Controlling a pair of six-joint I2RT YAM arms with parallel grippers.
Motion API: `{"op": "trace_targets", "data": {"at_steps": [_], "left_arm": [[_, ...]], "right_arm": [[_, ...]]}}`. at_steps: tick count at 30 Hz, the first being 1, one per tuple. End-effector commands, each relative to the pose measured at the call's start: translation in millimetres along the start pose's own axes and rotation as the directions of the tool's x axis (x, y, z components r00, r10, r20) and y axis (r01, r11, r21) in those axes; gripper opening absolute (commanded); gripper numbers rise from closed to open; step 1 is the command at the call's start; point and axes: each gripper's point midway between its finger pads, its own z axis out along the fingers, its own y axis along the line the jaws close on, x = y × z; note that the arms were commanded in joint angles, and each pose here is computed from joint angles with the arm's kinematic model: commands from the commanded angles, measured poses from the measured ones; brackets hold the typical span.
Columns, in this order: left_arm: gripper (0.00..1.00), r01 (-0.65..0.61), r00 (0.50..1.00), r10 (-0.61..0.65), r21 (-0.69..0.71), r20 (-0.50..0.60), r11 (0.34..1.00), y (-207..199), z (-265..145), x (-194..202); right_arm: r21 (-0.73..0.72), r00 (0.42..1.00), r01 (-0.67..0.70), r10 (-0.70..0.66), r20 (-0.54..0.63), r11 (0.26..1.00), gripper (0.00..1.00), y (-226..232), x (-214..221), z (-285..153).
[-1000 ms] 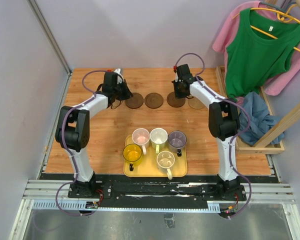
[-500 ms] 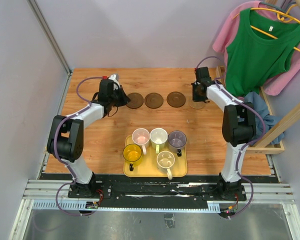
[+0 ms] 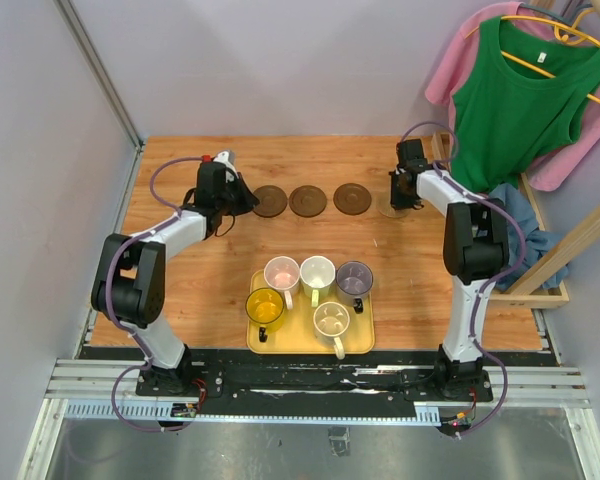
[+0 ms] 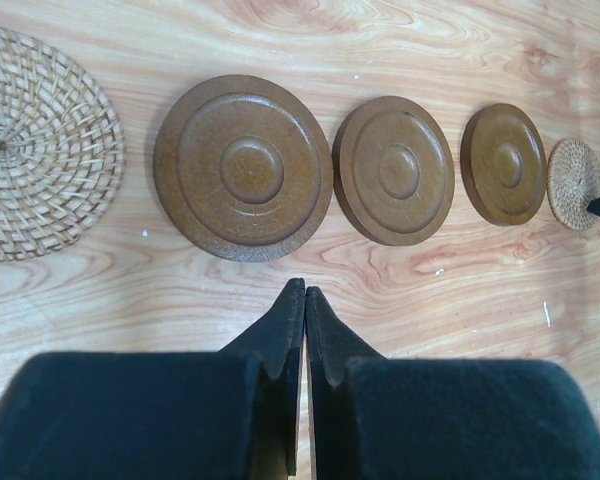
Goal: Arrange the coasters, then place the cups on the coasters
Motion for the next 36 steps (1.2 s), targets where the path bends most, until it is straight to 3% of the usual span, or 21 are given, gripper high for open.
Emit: {"op": "trace_targets", "data": {"at_steps": [1, 20, 36], "left_arm": [[0.06, -0.008, 0.997, 0.008, -0.001, 0.079, 1.0, -4.5, -10.6, -20.6], [0.06, -0.008, 0.998, 0.01, -0.037, 0.061, 0.999, 4.9, -7.5, -13.3], [0.06, -0.032, 0.996, 0.035, -0.036, 0.078, 0.999, 2.1, -17.5, -18.9]], "right_arm": [[-0.011, 1.0, -0.008, 0.008, 0.01, 1.0, 0.07, 2.4, -8.7, 5.7], [-0.012, 0.999, -0.001, 0.001, -0.051, 1.0, 0.07, 5.7, -2.7, 33.1], [-0.02, 0.998, -0.017, 0.018, 0.053, 1.0, 0.08, 5.2, -32.0, -21.3]]}}
